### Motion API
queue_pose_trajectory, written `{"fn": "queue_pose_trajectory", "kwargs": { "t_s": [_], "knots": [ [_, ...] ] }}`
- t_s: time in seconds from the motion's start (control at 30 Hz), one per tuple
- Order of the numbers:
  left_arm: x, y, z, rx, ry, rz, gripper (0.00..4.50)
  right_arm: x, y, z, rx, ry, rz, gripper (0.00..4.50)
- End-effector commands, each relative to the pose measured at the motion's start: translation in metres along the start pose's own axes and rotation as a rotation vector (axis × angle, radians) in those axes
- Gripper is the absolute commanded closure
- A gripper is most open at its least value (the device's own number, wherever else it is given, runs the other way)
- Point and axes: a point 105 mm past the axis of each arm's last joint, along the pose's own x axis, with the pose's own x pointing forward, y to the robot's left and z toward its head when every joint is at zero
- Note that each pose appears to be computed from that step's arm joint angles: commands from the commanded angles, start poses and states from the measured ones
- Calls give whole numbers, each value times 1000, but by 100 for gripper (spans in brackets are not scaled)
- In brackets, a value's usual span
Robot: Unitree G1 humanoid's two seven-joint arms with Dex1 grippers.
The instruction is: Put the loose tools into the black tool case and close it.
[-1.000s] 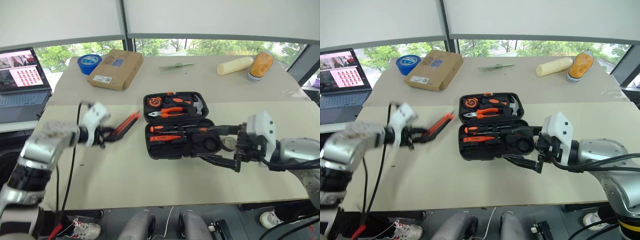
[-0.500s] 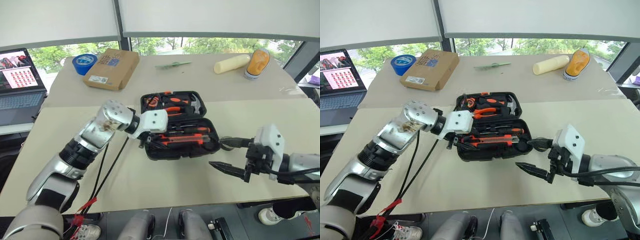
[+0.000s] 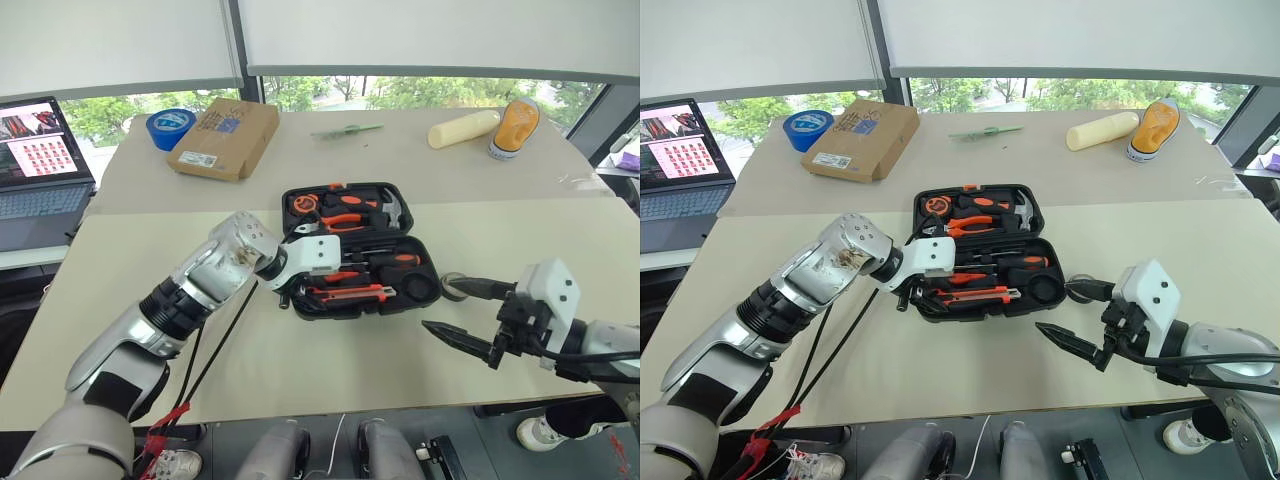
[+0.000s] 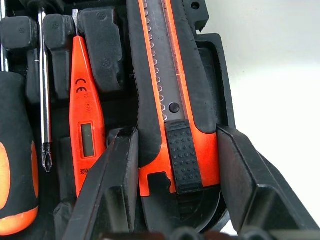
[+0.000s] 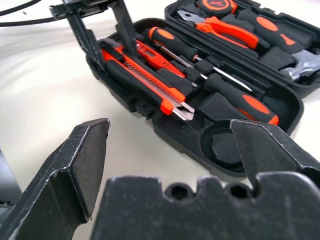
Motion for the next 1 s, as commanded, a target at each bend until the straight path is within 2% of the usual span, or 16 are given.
{"fn": "queue_pose_trajectory", "kwargs": {
  "t_s": [0.03,0.07,0.2,0.23,0.37,0.47,0.57,0.6,0.77,1.0],
  "knots": [
    [3,0,10,25,-25,-2,225,-1,0,11,-44,-39,-12,0],
    [2,0,11,19,-31,0,173,-1,0,11,-44,-38,-11,0],
    [-6,4,26,2,-112,13,30,0,1,11,-43,-39,-7,0],
    [-11,4,31,-9,-142,9,12,1,1,11,-43,-40,-6,0],
    [-36,8,43,-18,-238,33,12,2,1,9,-41,-40,-3,0],
    [-39,7,39,-20,-267,33,82,3,1,9,-41,-40,-2,0],
    [-31,4,28,-14,-245,18,209,4,0,8,-43,-38,1,0],
    [-28,2,25,-10,-237,13,237,4,0,7,-45,-37,3,0],
    [-17,0,18,24,-207,14,434,4,-2,8,-52,-32,6,0],
    [0,-7,3,92,-106,-16,444,5,-1,7,-54,-29,9,0]
  ]
}}
